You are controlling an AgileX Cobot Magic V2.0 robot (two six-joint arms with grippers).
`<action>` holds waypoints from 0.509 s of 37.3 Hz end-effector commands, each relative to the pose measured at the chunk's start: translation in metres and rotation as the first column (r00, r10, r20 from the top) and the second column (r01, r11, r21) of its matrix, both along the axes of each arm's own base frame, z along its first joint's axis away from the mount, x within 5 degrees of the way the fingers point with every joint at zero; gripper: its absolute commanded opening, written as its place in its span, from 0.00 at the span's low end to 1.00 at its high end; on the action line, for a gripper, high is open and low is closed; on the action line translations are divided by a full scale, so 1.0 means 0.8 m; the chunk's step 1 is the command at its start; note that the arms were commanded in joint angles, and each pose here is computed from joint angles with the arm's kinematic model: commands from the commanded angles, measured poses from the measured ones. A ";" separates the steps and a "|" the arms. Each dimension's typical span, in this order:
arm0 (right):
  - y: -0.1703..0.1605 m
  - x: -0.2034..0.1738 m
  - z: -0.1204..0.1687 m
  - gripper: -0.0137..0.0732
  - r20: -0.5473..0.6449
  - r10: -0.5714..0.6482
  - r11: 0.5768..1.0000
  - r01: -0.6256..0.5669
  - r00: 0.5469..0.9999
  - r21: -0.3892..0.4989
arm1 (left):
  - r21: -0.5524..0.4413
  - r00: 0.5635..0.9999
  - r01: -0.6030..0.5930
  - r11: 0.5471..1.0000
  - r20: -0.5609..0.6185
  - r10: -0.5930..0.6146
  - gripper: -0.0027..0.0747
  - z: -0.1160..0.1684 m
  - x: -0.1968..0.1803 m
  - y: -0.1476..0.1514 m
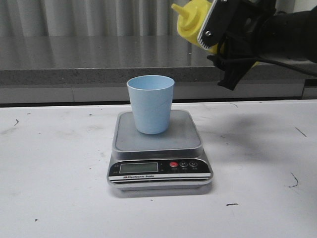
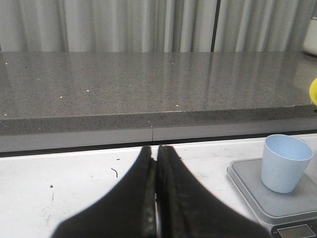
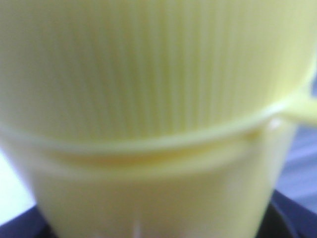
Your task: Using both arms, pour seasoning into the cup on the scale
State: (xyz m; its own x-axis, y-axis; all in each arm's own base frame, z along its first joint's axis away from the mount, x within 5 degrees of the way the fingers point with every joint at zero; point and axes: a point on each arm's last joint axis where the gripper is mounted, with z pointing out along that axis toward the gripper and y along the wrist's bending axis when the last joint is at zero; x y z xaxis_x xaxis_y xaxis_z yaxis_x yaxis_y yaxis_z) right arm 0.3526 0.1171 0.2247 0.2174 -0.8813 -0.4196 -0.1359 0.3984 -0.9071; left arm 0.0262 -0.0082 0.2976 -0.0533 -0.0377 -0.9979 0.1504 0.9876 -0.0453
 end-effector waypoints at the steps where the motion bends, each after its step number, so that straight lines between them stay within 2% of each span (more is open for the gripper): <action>1: 0.001 0.004 0.068 0.29 0.293 -0.009 0.993 0.043 0.956 -0.110 | -0.028 0.997 -0.004 1.000 0.083 0.007 0.01 0.017 -0.001 0.001; 9: 0.007 0.019 0.093 0.29 0.417 0.005 0.945 0.132 0.909 -0.300 | -0.028 0.997 -0.004 1.000 0.083 0.007 0.01 0.017 -0.001 0.001; 15: 0.012 0.021 0.101 0.29 0.485 0.065 0.861 0.197 0.872 -0.469 | -0.028 0.997 -0.004 1.000 0.083 0.007 0.01 0.017 -0.001 0.001; 19: 0.016 0.021 0.101 0.29 0.502 0.114 0.815 0.208 0.858 -0.541 | -0.028 0.997 -0.004 1.000 0.083 0.007 0.01 0.017 -0.001 0.001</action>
